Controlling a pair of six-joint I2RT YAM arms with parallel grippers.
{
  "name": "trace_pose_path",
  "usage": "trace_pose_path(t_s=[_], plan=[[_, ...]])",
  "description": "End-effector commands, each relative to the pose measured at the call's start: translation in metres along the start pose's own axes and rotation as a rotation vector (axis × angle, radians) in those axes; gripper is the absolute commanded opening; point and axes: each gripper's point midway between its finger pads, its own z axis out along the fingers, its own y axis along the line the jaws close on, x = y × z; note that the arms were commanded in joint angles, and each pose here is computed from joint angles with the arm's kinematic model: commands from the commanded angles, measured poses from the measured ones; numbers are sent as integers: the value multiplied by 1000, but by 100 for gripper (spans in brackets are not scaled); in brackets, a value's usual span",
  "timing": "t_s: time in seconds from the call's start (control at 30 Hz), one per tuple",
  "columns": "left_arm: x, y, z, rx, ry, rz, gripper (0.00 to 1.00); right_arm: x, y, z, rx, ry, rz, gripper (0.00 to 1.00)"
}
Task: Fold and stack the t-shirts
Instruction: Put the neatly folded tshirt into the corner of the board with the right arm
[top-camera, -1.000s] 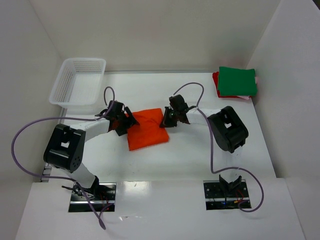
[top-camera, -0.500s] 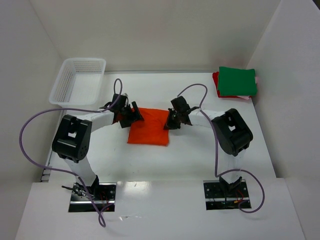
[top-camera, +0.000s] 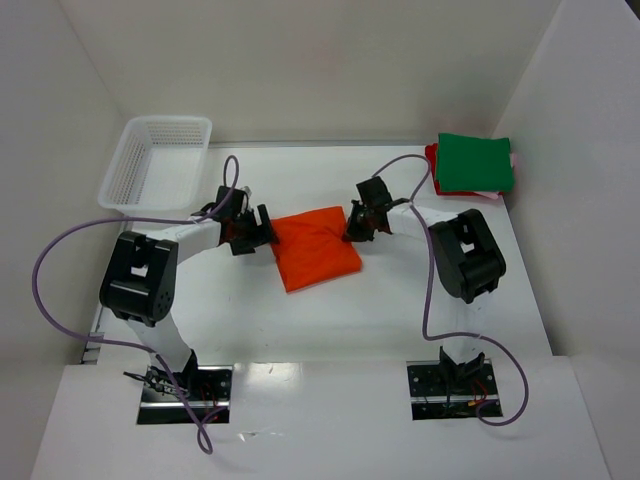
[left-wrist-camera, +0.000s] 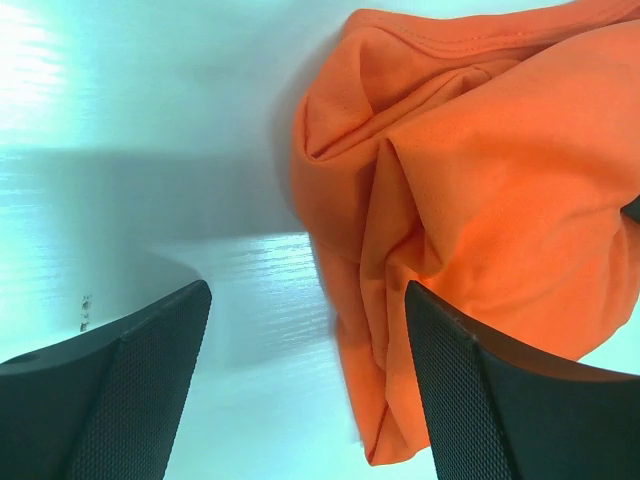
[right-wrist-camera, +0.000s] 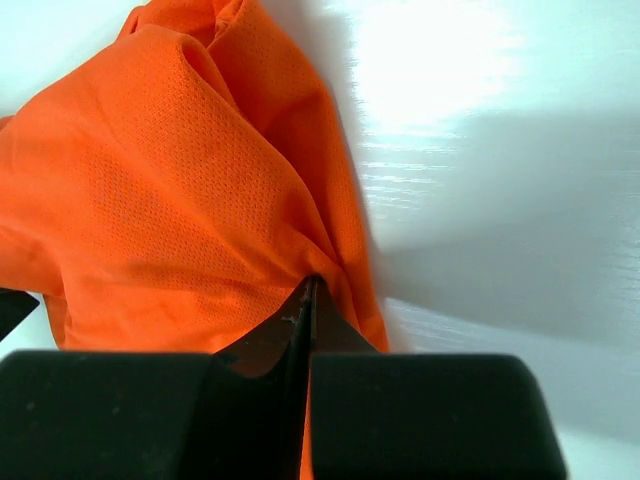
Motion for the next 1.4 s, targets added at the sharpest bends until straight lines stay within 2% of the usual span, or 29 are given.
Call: trace_pose_path(t_s=[0.0, 0.3, 0.53, 0.8, 1.03, 1.07, 1.13, 1.2, 1.23, 1.3, 1.37], plan=[[24, 15, 14, -23, 87, 5, 87, 0, 1, 2, 10, 9, -23, 0], [46, 1, 26, 39, 140, -41, 87, 28, -6, 4, -15, 77, 42, 0], [47, -4, 33, 60, 151, -34, 87, 54, 3, 0, -34, 110, 23, 0], [32, -12, 39, 71, 136, -1, 85, 40, 10, -13, -38, 56, 16, 0], [29, -8, 24, 31, 121, 10, 87, 17, 20, -33, -33, -27, -10, 0], [33, -6, 21, 26, 128, 8, 87, 10, 18, -37, -35, -41, -1, 3], [32, -9, 12, 36, 112, 2, 88, -1, 19, -46, -41, -78, -4, 19], [34, -10, 3, 41, 105, 4, 88, -8, 12, -51, -27, -103, 1, 37], [33, -9, -1, 31, 102, 3, 88, -7, 12, -54, -30, -107, 0, 51], [31, -13, -10, 41, 87, 7, 88, -7, -2, -55, -32, -97, 17, 60], [28, -16, -17, 50, 73, 11, 89, -1, -5, -53, -53, -77, -3, 75]])
